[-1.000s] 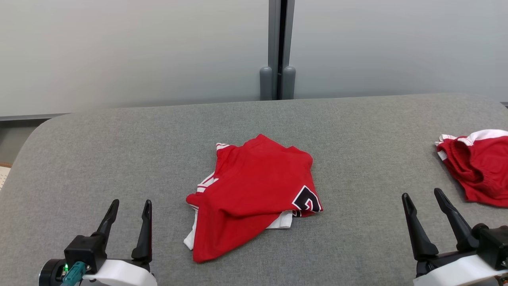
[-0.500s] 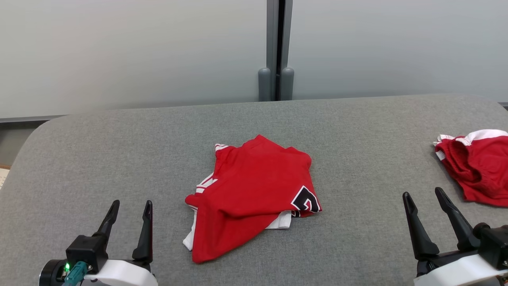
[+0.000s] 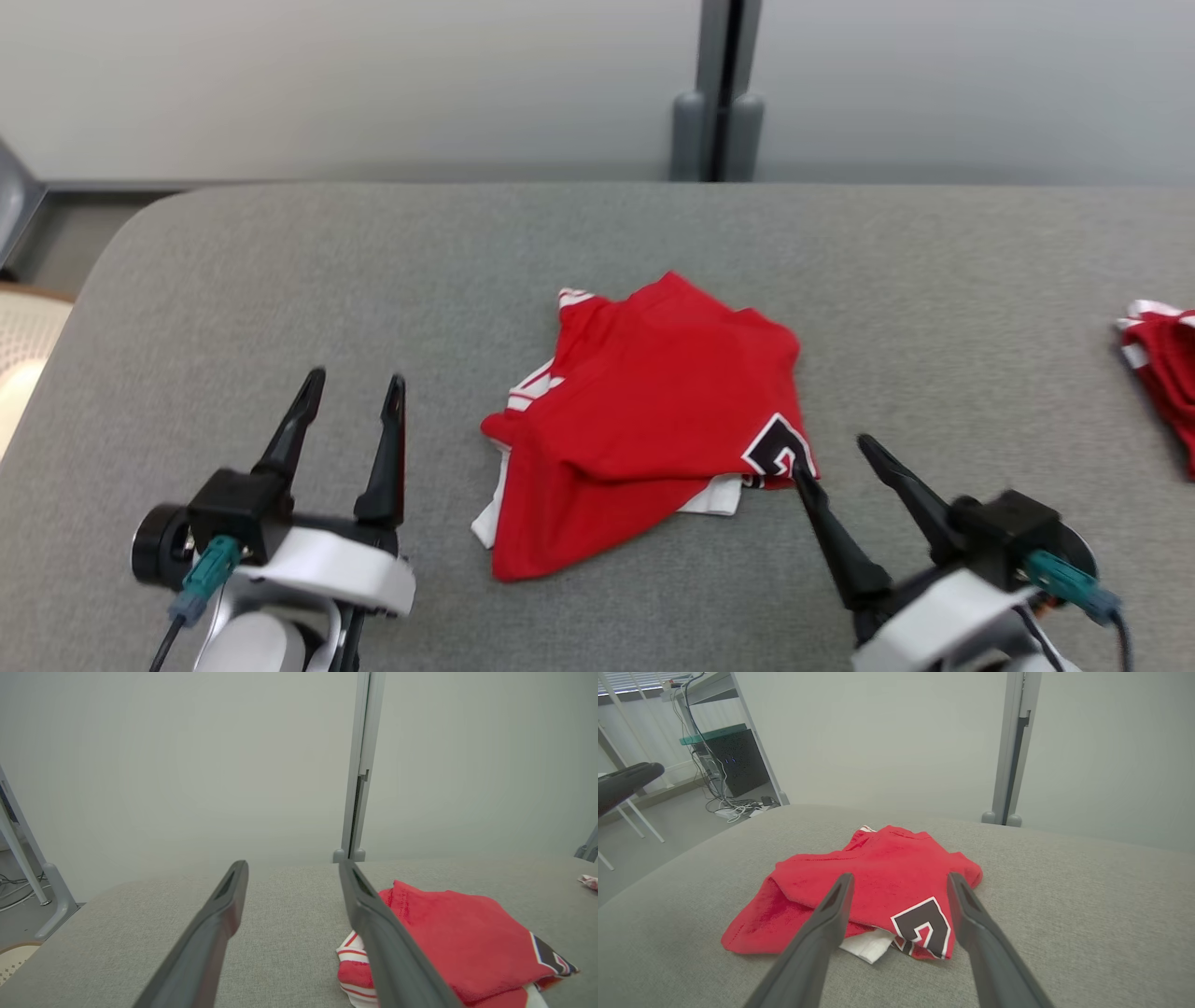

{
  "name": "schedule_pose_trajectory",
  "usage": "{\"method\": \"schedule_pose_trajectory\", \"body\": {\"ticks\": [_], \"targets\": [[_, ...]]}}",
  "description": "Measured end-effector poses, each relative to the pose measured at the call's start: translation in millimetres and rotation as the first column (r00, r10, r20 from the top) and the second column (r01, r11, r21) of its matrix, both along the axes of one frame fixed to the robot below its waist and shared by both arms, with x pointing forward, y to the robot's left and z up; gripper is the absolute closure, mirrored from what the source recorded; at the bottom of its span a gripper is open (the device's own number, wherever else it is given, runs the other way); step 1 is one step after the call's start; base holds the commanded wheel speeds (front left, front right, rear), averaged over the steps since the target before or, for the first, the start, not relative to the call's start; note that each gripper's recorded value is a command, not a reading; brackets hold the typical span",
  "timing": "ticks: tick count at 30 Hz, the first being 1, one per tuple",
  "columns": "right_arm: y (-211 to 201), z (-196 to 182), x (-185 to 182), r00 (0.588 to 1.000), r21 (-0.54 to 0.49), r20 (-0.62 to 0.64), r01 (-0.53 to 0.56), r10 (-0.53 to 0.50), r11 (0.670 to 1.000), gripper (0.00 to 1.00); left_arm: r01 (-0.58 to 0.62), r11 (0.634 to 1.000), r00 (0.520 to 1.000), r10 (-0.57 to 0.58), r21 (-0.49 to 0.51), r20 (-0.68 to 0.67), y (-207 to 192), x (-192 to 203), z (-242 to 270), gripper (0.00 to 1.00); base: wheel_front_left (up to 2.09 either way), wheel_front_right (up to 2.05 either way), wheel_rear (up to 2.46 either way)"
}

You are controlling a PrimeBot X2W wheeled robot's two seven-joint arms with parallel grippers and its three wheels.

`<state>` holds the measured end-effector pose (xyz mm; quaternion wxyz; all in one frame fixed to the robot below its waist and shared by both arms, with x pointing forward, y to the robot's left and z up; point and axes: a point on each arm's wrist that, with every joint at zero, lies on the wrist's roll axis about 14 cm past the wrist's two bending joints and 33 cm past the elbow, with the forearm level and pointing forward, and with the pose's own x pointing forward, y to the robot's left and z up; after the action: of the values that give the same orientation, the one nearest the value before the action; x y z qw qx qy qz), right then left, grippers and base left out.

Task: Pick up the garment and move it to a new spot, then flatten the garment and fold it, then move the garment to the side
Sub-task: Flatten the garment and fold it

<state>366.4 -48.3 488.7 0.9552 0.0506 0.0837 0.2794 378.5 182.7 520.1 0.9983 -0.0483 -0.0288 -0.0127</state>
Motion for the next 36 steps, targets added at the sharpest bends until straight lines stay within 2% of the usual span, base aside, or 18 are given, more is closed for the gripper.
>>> {"method": "schedule_pose_trajectory", "body": {"ticks": [6, 10, 14, 15, 17, 23, 26, 29, 33, 36], "targets": [[63, -30, 14, 0.973, -0.027, -0.065, -0.224, 0.222, 0.974, 0.0, -0.024, 1.0, 0.999, 0.024, -0.002, 0.022, 6, 22, 1, 0.0, 0.0, 0.0, 0.0], [103, -53, 14, 0.924, -0.063, -0.113, -0.373, 0.365, 0.926, 0.0, -0.059, 0.998, 0.998, 0.059, -0.008, -0.004, 15, 28, -11, 0.0, 0.0, 0.0, 0.0], [120, -81, 14, 0.88, -0.107, -0.177, -0.463, 0.441, 0.88, 0.0, -0.086, 0.996, 0.995, 0.086, -0.009, -0.041, 22, 29, -25, 0.0, 0.0, 0.0, 0.0], [122, -84, 16, 0.876, -0.101, -0.182, -0.468, 0.447, 0.878, 0.21, -0.093, 0.996, 0.995, 0.092, -0.006, -0.045, 24, 30, -27, 0.0, 0.0, 0.0, 0.0], [123, -87, 23, 0.878, -0.092, -0.18, -0.463, 0.443, 0.881, 1.0, -0.101, 0.995, 0.994, 0.1, -0.004, -0.053, 27, 31, -30, 0.0, 0.0, 0.0, 0.0], [107, -63, 53, 0.938, 0.014, -0.08, -0.337, 0.337, 0.941, 1.0, -0.091, 0.996, 0.994, 0.091, 0.002, -0.056, 24, 39, -34, 0.0, 0.0, 0.0, 0.0], [80, -51, 71, 0.974, 0.067, -0.038, -0.222, 0.225, 0.973, 1.0, -0.074, 0.997, 0.996, 0.074, 0.005, -0.048, 19, 44, -34, 0.0, 0.0, 0.0, 0.0], [43, -48, 82, 0.996, 0.11, -0.028, -0.083, 0.087, 0.99, 1.0, -0.05, 0.999, 0.998, 0.05, 0.001, -0.039, 12, 50, -32, 0.0, 0.0, 0.0, 0.0], [-10, -55, 82, 0.992, 0.144, -0.065, 0.112, -0.104, 0.983, 1.0, -0.021, 1.0, 0.999, 0.021, 0.003, -0.036, 2, 55, -33, 0.0, 0.0, 0.0, 0.0], [-52, -68, 73, 0.961, 0.159, -0.115, 0.269, -0.253, 0.95, 1.0, -0.003, 1.0, 0.999, 0.003, 0.0, -0.039, -4, 57, -35, 0.0, 0.0, 0.0, 0.0]]}}
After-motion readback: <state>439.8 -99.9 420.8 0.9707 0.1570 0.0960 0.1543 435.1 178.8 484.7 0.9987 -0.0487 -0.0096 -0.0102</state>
